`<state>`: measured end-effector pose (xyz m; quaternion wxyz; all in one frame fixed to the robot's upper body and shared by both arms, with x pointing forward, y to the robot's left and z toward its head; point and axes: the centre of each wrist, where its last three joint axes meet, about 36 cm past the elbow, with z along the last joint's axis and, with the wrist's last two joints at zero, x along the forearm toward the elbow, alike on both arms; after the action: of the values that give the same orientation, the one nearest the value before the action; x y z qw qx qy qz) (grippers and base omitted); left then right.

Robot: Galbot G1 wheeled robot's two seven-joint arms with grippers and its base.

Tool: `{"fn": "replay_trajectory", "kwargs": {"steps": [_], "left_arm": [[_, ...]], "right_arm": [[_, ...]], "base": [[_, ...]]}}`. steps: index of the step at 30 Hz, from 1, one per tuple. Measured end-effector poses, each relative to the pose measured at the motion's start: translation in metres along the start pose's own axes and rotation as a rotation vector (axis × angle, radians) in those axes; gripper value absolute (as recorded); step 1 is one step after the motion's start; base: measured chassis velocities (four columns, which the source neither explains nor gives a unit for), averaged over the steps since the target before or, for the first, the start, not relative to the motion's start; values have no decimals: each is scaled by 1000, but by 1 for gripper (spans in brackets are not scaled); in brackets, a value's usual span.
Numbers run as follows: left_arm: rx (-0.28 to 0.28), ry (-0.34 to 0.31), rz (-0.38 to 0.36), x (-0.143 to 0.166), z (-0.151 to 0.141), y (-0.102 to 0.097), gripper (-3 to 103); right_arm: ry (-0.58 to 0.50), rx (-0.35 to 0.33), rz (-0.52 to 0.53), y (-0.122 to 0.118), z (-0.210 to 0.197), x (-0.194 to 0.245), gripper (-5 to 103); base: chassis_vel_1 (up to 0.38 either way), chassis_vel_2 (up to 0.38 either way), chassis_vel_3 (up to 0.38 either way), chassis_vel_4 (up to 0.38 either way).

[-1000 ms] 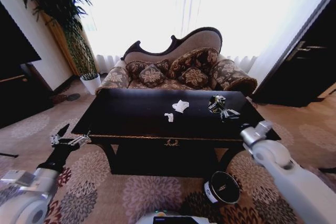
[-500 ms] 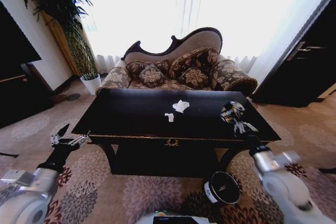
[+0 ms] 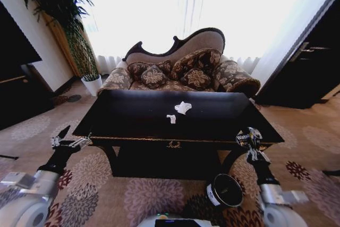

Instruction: Move to the front of the table and place the trash on the table into the trash bin.

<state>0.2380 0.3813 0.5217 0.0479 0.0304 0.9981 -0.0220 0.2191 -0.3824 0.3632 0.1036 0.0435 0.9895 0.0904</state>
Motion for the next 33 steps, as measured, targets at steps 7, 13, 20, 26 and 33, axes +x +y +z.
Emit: {"fn": "replay_trajectory", "kwargs": {"steps": [7, 13, 20, 26, 33], "left_arm": [[0, 0, 0, 0, 0, 0, 100], [0, 0, 0, 0, 0, 0, 100], [0, 0, 0, 0, 0, 0, 100], [0, 0, 0, 0, 0, 0, 100], [0, 0, 0, 0, 0, 0, 100]], "right_arm": [[10, 73, 0, -11, 33, 28, 0], [49, 93, 19, -16, 62, 45, 0], [120, 127, 21, -28, 102, 60, 0], [227, 172, 35, -52, 148, 76, 0], [330, 190, 42, -68, 190, 86, 0]], "base": [[0, 0, 0, 0], [0, 0, 0, 0], [0, 0, 0, 0], [0, 0, 0, 0], [0, 0, 0, 0]]}}
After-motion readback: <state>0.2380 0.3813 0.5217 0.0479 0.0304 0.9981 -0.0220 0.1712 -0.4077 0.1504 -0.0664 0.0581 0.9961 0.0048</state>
